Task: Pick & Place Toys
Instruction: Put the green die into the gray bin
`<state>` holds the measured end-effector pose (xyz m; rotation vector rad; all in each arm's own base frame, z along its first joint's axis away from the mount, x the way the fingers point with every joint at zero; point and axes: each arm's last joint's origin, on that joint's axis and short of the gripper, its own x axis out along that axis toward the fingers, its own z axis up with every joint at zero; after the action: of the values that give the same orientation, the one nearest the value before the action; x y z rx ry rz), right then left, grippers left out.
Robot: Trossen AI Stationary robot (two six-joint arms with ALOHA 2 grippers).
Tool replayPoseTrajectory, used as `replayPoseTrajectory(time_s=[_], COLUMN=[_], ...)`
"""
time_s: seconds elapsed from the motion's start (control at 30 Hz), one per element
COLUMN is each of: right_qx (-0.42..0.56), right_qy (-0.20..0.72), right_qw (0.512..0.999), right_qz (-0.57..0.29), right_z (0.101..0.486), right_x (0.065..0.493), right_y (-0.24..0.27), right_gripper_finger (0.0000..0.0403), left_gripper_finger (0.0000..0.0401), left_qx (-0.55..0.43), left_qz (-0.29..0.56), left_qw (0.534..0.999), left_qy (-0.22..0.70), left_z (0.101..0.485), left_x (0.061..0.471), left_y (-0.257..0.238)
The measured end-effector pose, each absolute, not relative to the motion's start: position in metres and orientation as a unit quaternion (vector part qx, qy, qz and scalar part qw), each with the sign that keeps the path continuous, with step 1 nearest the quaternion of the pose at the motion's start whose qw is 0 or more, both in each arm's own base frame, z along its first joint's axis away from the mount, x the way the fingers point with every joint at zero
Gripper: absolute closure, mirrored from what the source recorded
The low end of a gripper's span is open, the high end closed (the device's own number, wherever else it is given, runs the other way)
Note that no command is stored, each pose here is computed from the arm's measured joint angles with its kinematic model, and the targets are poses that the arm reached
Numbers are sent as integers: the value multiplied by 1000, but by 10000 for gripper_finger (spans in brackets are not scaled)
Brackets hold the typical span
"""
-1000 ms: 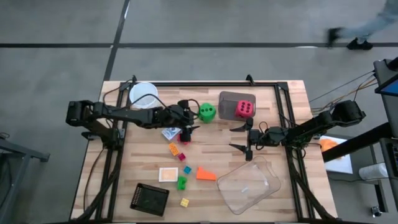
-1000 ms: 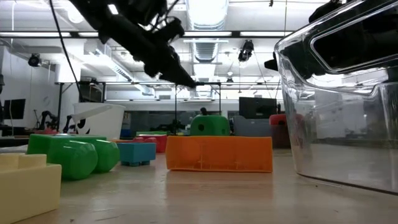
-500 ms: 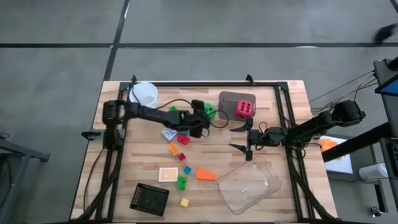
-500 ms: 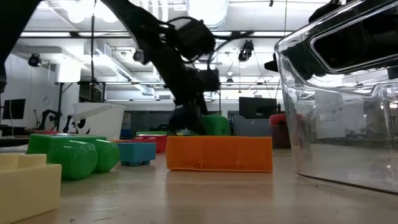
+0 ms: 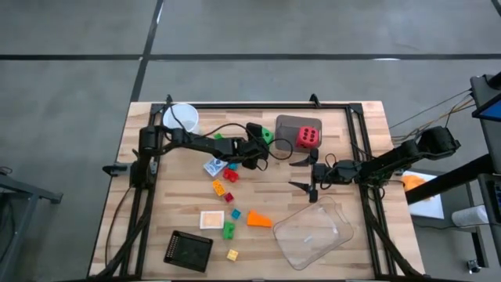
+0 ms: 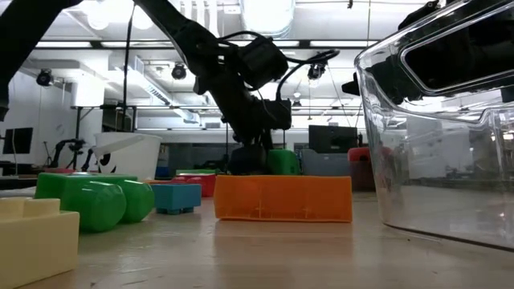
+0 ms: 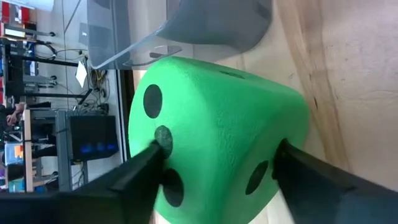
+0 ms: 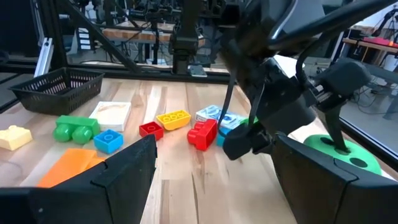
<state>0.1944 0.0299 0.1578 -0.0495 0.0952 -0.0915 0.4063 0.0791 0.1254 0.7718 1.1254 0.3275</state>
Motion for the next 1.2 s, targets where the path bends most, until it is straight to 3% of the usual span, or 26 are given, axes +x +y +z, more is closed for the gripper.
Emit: replayPoseTrajectory(time_s=[0.1,0.17,0.7,0.93,1.2], right_qx=[-25,-25,-25,-25,-25], right_qy=[48,48,47,47,43], right_qw=[998,998,998,998,998], right_qz=[-46,-46,-46,-46,-42], right_z=[158,158,158,158,158], right_x=[194,194,194,194,194], right_y=[30,30,30,30,30], right_gripper_finger=[94,94,94,94,94], left_gripper_finger=[211,233,244,262,272], left_qx=[354,351,301,192,154], left_qz=[148,150,169,118,131], left_qw=[763,764,779,852,919], left_qy=[520,519,523,473,340], left_z=[125,125,141,177,195], left_x=[406,406,396,376,337], left_y=[78,78,73,67,63])
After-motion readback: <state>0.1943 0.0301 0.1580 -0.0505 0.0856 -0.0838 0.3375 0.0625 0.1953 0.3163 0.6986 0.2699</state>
